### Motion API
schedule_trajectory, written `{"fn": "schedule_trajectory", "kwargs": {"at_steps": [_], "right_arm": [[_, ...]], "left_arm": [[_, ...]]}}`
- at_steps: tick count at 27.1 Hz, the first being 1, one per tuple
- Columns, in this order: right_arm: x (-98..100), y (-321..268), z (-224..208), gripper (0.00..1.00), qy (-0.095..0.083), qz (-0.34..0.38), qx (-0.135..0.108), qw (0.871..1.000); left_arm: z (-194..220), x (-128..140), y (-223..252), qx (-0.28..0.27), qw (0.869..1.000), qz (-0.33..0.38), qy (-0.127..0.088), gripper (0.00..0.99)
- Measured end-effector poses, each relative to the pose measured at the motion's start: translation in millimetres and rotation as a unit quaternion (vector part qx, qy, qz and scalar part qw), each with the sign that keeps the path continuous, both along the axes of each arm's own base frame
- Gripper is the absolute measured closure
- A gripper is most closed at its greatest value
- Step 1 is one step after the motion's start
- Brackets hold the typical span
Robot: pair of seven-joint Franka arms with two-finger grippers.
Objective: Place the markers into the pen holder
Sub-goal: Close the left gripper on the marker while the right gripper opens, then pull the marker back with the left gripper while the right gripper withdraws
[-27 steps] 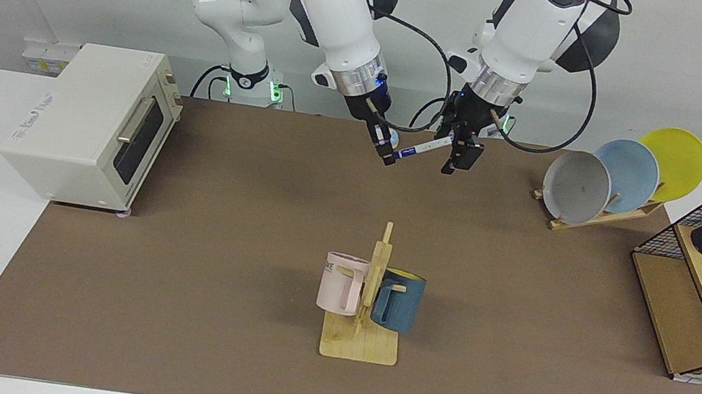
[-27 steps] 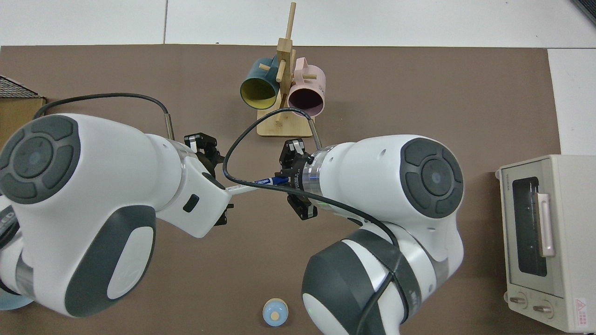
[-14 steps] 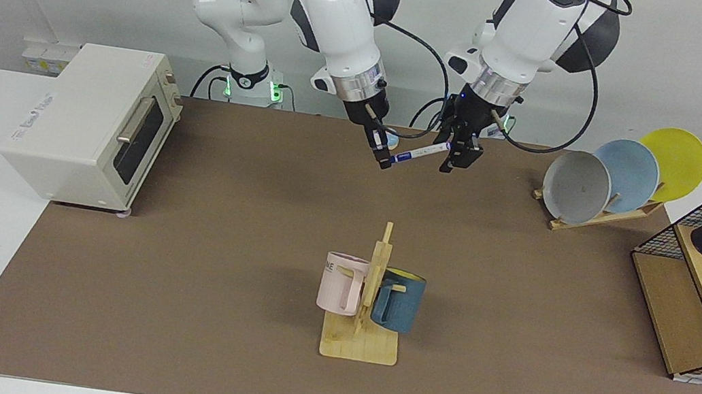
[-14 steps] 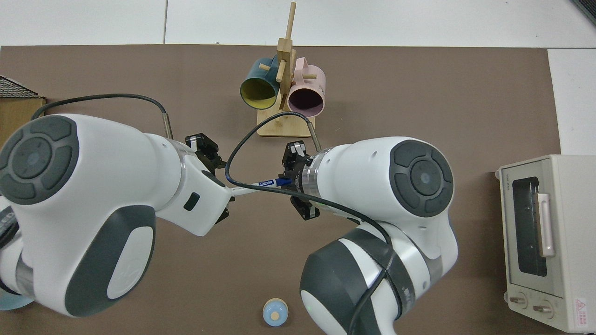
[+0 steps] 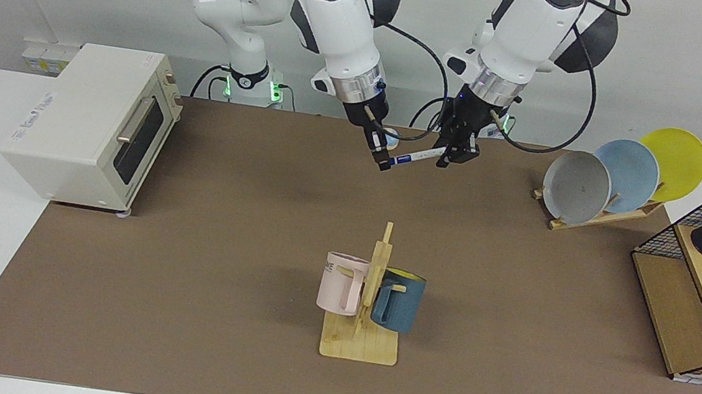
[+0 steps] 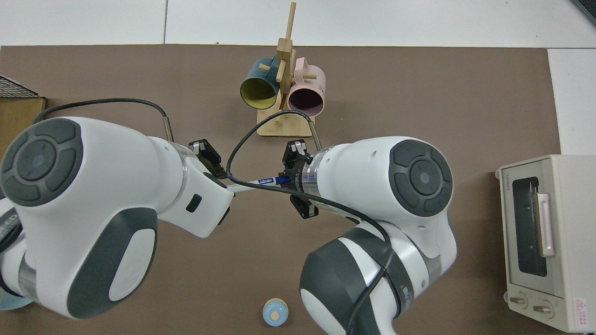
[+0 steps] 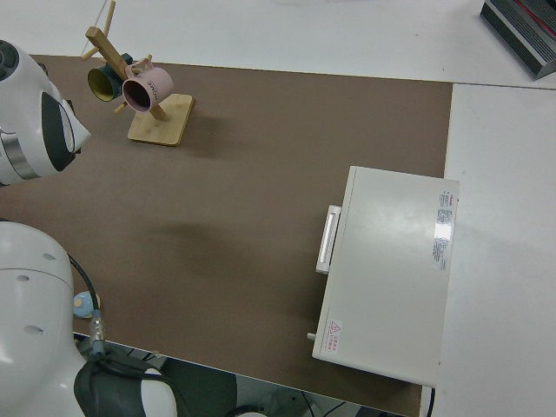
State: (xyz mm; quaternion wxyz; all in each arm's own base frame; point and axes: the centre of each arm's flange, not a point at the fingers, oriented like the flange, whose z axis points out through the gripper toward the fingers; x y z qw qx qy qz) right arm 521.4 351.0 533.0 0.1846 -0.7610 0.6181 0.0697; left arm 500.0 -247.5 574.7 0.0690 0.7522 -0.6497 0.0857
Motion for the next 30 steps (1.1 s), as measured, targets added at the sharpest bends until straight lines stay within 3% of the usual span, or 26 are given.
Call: {"fn": "schedule_trajectory", "kwargs": {"at_steps": [4, 12, 15, 18, 19, 20, 21, 22, 24, 26, 30], "right_arm": [[1.1, 0.3, -0.4, 0.83, -0.002, -0.003, 0.002, 1.0], [0.0, 2.0, -0.4, 0.81, -0.001, -0.002, 0.003, 1.0], [-0.8, 3.0, 0.1, 0.62, -0.002, 0.001, 0.002, 1.0], [-0.2, 1.3, 0.0, 0.49, -0.006, 0.011, -0.001, 1.0], [0.7, -1.5, -0.6, 0.39, -0.007, 0.02, -0.005, 1.0], [2.2, -5.8, -1.6, 0.37, -0.008, 0.032, -0.01, 0.999], [4.5, -11.7, -3.0, 0.26, -0.009, 0.048, -0.017, 0.999], [7.5, -19.1, -4.5, 0.24, -0.011, 0.068, -0.023, 0.997], [14.7, -36.3, -7.1, 0.09, -0.016, 0.109, -0.035, 0.993], [23.3, -57.8, -9.6, 0.0, -0.023, 0.154, -0.046, 0.987], [38.6, -100.6, -12.2, 0.0, -0.031, 0.22, -0.06, 0.973]], "left_arm": [[-0.8, -2.6, 0.2, 0.001, 1.0, 0.0, 0.003, 0.833], [-1.2, -3.2, 2.1, 0.002, 1.0, 0.002, 0.004, 0.833], [-1.4, -2.1, 4.0, 0.002, 1.0, 0.004, 0.004, 0.833], [-1.5, -1.5, 5.4, 0.001, 1.0, 0.005, 0.004, 0.833], [-1.5, -1.3, 5.9, 0.001, 1.0, 0.005, 0.004, 0.833], [-1.5, -1.1, 6.2, 0.001, 1.0, 0.006, 0.004, 0.833], [-1.5, -1.0, 6.5, 0.001, 1.0, 0.006, 0.004, 0.833], [-1.5, -0.8, 6.8, 0.001, 1.0, 0.006, 0.004, 0.833], [-1.5, -0.6, 7.4, 0.001, 1.0, 0.007, 0.004, 0.833], [-1.5, -0.1, 8.4, 0.001, 1.0, 0.008, 0.004, 0.833], [-1.5, 0.9, 10.5, 0.001, 1.0, 0.01, 0.004, 0.833]]}}
